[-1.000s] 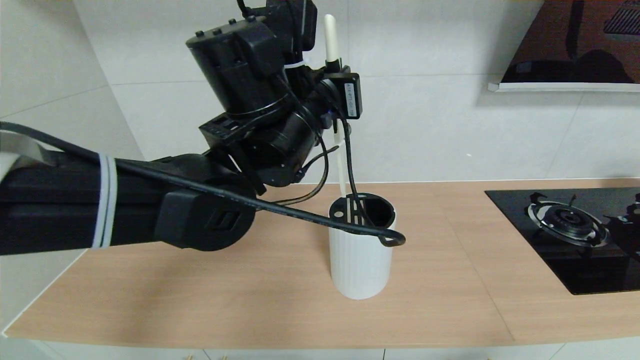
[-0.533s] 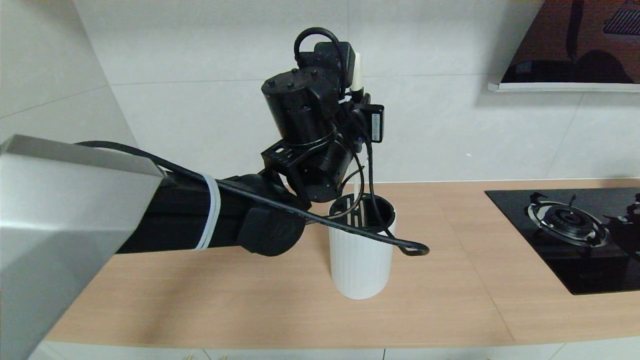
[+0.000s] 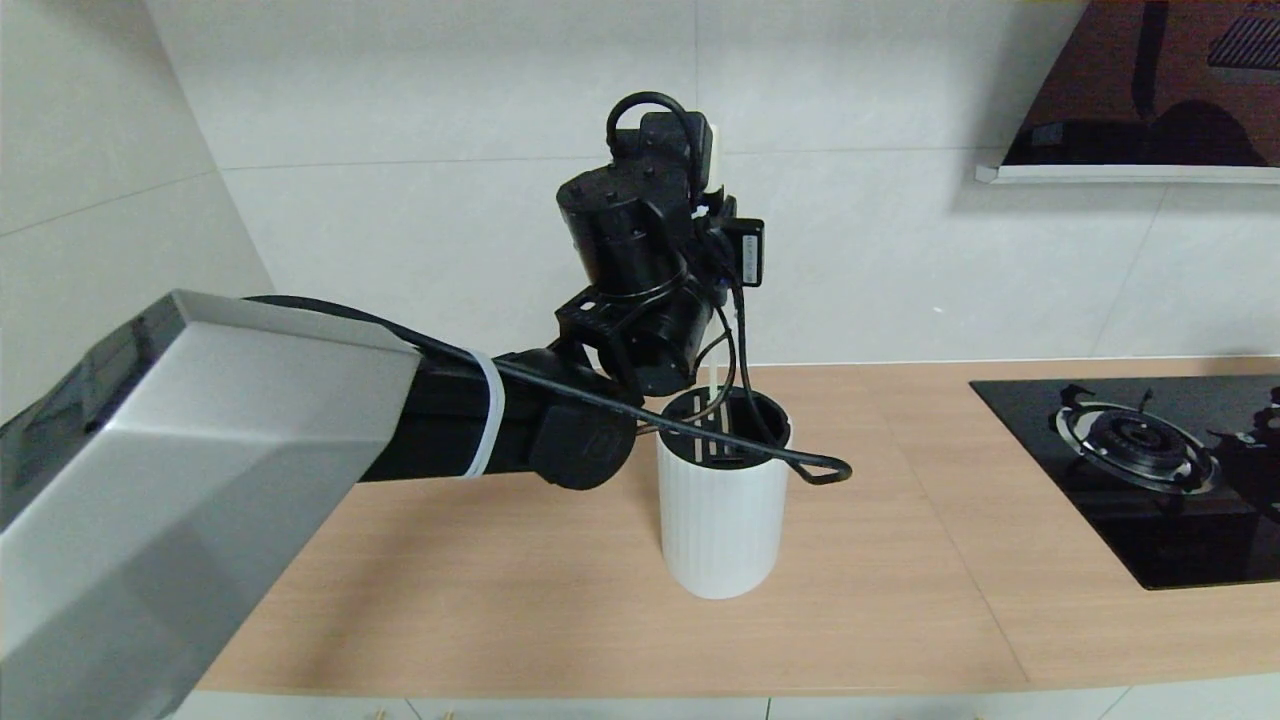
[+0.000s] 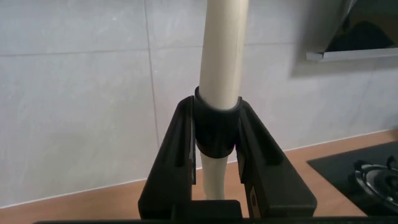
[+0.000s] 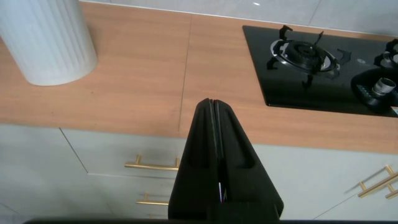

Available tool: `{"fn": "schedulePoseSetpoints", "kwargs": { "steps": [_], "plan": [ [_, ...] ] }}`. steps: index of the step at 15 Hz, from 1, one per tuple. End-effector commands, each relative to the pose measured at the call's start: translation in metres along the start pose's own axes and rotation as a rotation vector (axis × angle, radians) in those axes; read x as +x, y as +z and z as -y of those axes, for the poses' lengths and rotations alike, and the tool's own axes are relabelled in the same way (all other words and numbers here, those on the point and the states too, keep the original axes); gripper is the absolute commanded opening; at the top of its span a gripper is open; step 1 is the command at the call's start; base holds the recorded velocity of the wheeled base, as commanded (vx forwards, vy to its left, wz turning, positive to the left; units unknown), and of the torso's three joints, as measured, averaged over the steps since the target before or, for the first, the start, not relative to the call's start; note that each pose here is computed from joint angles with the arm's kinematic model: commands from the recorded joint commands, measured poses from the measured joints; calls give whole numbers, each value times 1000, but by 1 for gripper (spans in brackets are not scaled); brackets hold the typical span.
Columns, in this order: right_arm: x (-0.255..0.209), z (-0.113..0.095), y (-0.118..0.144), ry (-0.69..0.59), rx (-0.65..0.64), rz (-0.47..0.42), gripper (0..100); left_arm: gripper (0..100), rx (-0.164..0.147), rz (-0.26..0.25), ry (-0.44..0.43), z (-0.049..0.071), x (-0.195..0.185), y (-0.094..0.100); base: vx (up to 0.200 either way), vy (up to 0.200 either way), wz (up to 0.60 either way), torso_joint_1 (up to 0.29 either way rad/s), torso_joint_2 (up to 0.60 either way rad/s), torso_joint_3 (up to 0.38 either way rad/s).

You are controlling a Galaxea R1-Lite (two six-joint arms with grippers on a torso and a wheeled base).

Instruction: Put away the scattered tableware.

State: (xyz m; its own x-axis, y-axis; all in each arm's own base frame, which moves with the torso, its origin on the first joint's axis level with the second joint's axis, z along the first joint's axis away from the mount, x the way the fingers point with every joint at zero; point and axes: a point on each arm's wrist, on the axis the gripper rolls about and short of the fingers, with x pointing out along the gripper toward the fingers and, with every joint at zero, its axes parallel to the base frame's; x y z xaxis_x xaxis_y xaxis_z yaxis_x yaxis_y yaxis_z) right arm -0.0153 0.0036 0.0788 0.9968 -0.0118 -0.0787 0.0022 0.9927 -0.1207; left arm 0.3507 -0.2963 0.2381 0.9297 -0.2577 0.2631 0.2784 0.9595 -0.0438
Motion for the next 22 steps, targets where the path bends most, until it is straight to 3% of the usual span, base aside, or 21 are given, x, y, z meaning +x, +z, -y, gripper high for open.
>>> {"fn": "schedulePoseSetpoints", "kwargs": {
  "steps": [1, 3, 22],
  "plan": [
    [0, 0, 0, 1, 0, -5, 0, 0, 7, -8, 12, -4, 3, -5, 0, 0, 0, 0, 0, 0],
    [0, 0, 0, 2, 0, -5, 0, 0, 8, -4, 27, -11, 5, -4, 0, 0, 0, 0, 0, 0],
    [0, 0, 0, 1, 2, -5, 0, 0, 11, -46, 35, -8, 4, -22, 0, 0, 0, 0, 0, 0]
  ]
}}
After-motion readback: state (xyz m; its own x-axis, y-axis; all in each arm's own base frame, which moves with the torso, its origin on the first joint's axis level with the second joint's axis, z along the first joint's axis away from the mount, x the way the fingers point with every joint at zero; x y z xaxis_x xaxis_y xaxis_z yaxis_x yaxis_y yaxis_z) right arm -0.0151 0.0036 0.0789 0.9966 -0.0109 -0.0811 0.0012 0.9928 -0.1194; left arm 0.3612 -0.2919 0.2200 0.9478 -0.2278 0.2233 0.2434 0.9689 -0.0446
